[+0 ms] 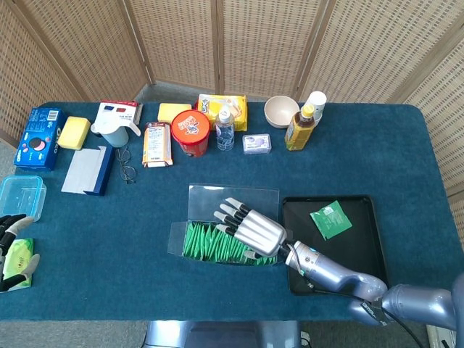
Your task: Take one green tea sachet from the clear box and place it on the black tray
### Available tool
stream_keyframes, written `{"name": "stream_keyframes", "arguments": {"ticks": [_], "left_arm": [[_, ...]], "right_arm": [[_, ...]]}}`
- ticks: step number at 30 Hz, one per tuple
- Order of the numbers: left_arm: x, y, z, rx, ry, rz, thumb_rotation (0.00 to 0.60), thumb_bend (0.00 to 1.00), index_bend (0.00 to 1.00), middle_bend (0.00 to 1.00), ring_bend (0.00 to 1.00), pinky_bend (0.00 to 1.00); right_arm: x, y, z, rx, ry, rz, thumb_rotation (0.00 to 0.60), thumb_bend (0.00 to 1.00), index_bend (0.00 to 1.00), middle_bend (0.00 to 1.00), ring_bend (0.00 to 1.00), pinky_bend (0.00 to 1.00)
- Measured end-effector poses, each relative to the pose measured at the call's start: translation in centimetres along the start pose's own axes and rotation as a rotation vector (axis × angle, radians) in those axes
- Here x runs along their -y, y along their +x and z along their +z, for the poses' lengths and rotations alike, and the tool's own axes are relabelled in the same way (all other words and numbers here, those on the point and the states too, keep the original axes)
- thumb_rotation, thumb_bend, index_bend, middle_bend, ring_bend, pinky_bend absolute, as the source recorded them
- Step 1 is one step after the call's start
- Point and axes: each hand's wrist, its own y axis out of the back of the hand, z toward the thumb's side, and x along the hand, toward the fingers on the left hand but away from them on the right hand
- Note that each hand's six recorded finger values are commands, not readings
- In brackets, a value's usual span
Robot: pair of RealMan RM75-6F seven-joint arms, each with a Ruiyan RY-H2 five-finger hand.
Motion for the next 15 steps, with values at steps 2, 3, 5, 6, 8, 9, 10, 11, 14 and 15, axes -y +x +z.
{"name": "stream_keyframes", "arguments": {"ticks": [2, 3, 5, 6, 8, 9, 10, 11, 14, 15], "left_arm": [[0.0, 0.0, 0.0, 0.0, -0.001, 0.0, 0.6, 0.3, 0.19, 0.18, 0.13, 0.25], [0.0, 0.0, 0.0, 0.0, -0.001, 0.0, 0.6, 0.3, 0.19, 0.18, 0.13, 0.25], [0.1, 0.0, -0.1, -0.001, -0.003, 0.0, 0.6, 0.3, 0.19, 0.18, 0.13, 0.25], [0.1, -0.1, -0.1, -0.002, -0.003, -0.001, 0.6, 0.3, 0.19, 0.18, 0.13, 0.25], [0.1, -0.1, -0.2, -0.005, -0.003, -0.002, 0.6, 0.3, 0.19, 0.18, 0.13, 0.25], [0.1, -0.1, -0.2, -0.006, -0.004, -0.003, 0.6, 0.3, 0.19, 0.18, 0.13, 0.25], [0.1, -0.2, -0.3, -0.006, -0.004, -0.002, 0.6, 0.3, 0.19, 0.18, 0.13, 0.25], [0.1, -0.2, -0.3, -0.007, -0.005, -0.001, 0.6, 0.3, 0.19, 0.18, 0.13, 0.25], [0.1, -0.2, -0.4, -0.009, -0.006, -0.001, 0.6, 0.3, 0.19, 0.18, 0.13, 0.25], [0.1, -0.2, -0.4, -0.009, -0.006, -0.001, 0.6, 0.3, 0.19, 0.18, 0.13, 0.25]], "right_arm": [[0.1, -0.2, 0.1, -0.002, 0.004, -0.003, 0.485, 0.22, 0.21, 0.11, 0.05, 0.03], [0.1, -0.3, 0.1, -0.003, 0.005, -0.004, 0.485, 0.22, 0.21, 0.11, 0.05, 0.03], [0.1, -0.5, 0.2, -0.005, 0.007, -0.007, 0.486, 0.22, 0.21, 0.11, 0.05, 0.03], [0.1, -0.6, 0.3, -0.006, 0.008, -0.009, 0.486, 0.22, 0.21, 0.11, 0.05, 0.03], [0.1, -0.8, 0.3, -0.006, 0.014, -0.011, 0.486, 0.22, 0.21, 0.11, 0.05, 0.03], [0.1, -0.9, 0.3, -0.006, 0.018, -0.012, 0.487, 0.22, 0.21, 0.12, 0.05, 0.03], [0.1, -1.1, 0.3, -0.005, 0.02, -0.013, 0.488, 0.22, 0.21, 0.11, 0.05, 0.03], [0.1, -1.2, 0.3, -0.004, 0.018, -0.013, 0.489, 0.22, 0.21, 0.11, 0.05, 0.03], [0.0, -1.5, 0.4, 0.0, 0.013, -0.019, 0.49, 0.22, 0.21, 0.12, 0.05, 0.03], [-0.1, -1.6, 0.4, 0.001, 0.012, -0.022, 0.489, 0.22, 0.21, 0.12, 0.05, 0.03]]}}
